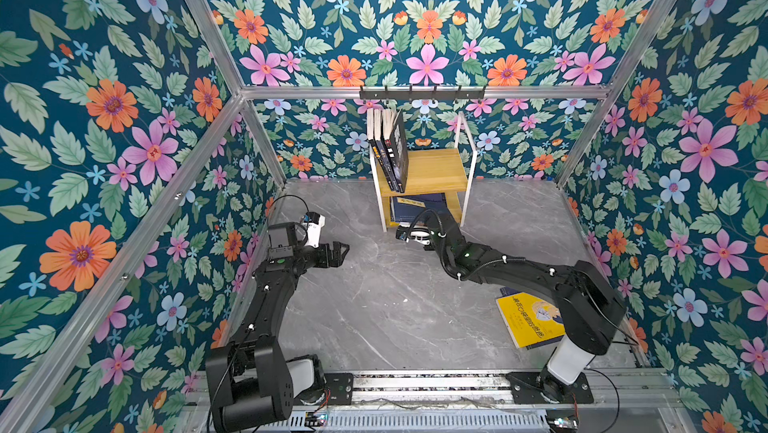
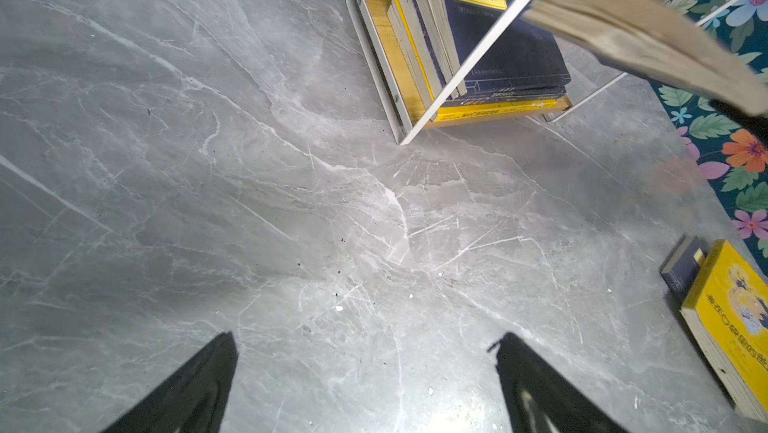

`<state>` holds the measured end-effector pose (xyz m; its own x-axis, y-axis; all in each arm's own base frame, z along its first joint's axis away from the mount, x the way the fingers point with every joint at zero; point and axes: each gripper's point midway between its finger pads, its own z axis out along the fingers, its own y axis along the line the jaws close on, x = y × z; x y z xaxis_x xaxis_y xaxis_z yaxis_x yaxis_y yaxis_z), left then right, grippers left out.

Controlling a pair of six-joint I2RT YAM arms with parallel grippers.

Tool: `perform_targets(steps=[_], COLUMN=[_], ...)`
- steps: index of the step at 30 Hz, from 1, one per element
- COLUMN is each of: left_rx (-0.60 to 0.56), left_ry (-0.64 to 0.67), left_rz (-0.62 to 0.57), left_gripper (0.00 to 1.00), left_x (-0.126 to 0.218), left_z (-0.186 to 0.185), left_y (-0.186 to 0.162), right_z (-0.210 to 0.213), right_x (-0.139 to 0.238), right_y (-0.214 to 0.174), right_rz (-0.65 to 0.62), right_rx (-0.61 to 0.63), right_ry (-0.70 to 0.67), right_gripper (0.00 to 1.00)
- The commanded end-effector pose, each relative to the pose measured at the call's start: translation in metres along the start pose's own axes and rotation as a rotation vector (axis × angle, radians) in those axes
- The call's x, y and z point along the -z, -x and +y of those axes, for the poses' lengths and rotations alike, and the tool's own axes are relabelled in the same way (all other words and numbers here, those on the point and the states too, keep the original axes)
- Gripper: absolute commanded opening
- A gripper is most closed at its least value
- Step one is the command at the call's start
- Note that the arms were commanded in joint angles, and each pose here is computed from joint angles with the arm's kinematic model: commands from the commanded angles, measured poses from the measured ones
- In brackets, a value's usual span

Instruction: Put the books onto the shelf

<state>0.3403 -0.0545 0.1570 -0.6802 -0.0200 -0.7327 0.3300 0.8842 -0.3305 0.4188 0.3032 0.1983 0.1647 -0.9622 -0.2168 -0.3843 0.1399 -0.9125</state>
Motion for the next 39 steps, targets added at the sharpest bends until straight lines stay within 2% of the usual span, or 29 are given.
perform_targets(steps=[1, 5, 8, 13, 19, 24, 39], left_rx=[-0.021, -0.019, -0.024, -0.024, -0.02, -0.038, -0.068], left_ry=[-0.014, -0.015, -0.009, -0.017, -0.019, -0.028, -0.018], left_rz=[0.004, 0.011, 0.01, 0.014, 0.026, 0.023, 0.038], left_gripper=[1.0, 1.0, 1.0, 1.0, 1.0, 1.0, 1.0], left_x=[-0.002, -0.003, -0.003, -0.004, -0.006, -0.004, -0.005], left_z=[-0.004, -0.004, -0.003, -0.003, -0.003, -0.008, -0.01], left_y=[0.002, 0.0, 0.001, 0.001, 0.0, 0.003, 0.0], right_z=[-0.032, -0.035, -0.02, 0.027, 0.052, 0.053, 0.042], right_x=[-0.011, -0.03, -0.043, -0.051, -0.059, -0.071, -0.1], right_y=[0.009, 0.001, -0.007, -0.01, -0.019, -0.031, -0.021], right_rz=[-0.037, -0.02, 0.006, -0.01, 0.031, 0.071, 0.032], right_rx=[-0.007, -0.021, 0.002, -0.007, -0.069, -0.089, -0.087], right_ry=[-0.121, -0.144, -0.107, 0.053, 0.205, 0.227, 0.215], right_gripper=[0.0, 0.0, 0.0, 0.0, 0.0, 0.0, 0.0])
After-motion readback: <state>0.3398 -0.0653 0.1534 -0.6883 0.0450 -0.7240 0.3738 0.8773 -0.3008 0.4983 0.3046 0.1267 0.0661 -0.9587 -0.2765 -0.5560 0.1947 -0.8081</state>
